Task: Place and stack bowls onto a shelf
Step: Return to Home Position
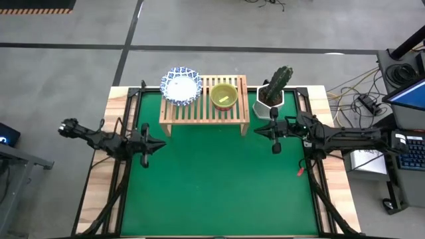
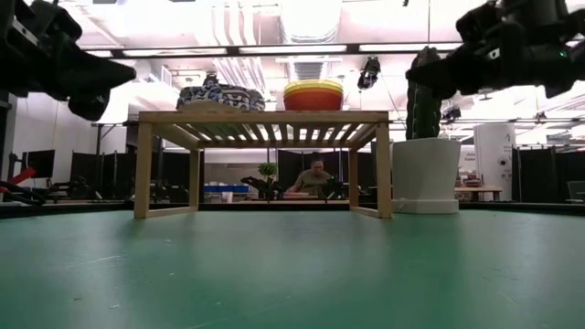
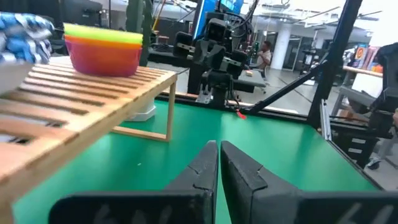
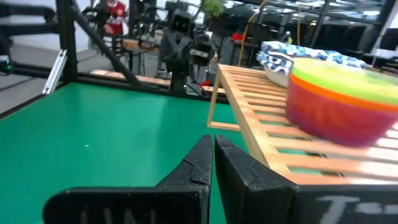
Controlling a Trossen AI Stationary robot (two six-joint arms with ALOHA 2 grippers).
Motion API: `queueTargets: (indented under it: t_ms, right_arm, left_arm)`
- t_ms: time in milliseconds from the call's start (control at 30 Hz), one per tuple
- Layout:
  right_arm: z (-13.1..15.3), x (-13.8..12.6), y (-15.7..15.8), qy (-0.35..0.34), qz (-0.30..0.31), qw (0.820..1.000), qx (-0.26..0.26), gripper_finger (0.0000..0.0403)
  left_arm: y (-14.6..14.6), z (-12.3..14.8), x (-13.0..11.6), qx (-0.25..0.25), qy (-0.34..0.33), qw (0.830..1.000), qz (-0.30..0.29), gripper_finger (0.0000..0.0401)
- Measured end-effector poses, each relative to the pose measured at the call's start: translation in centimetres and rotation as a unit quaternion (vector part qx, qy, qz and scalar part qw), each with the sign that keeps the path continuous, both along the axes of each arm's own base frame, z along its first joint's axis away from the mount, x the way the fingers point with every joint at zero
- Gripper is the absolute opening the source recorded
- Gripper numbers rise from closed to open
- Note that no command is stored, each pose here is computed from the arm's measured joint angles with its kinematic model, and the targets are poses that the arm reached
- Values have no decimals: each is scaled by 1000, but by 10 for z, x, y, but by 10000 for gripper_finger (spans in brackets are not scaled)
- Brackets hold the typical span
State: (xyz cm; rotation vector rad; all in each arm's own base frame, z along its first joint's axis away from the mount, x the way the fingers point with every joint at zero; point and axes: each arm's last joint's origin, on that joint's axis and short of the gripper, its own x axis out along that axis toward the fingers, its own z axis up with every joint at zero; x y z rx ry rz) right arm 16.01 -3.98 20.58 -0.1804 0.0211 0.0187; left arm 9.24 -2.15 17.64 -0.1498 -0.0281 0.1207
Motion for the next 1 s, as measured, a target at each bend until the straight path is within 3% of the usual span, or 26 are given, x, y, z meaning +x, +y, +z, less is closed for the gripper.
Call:
queueTargets:
  t_ms: [467,1000]
  right_arm:
    - [-34,-33,-3,-38,-44,998,5,9]
    - [-14,-55,5,-121,-47,991,-17,9]
  left_arm:
    - [-1,-4,1,8,-19,1000,-8,0]
    - [0,-5,1,19,-13,1000,11,0]
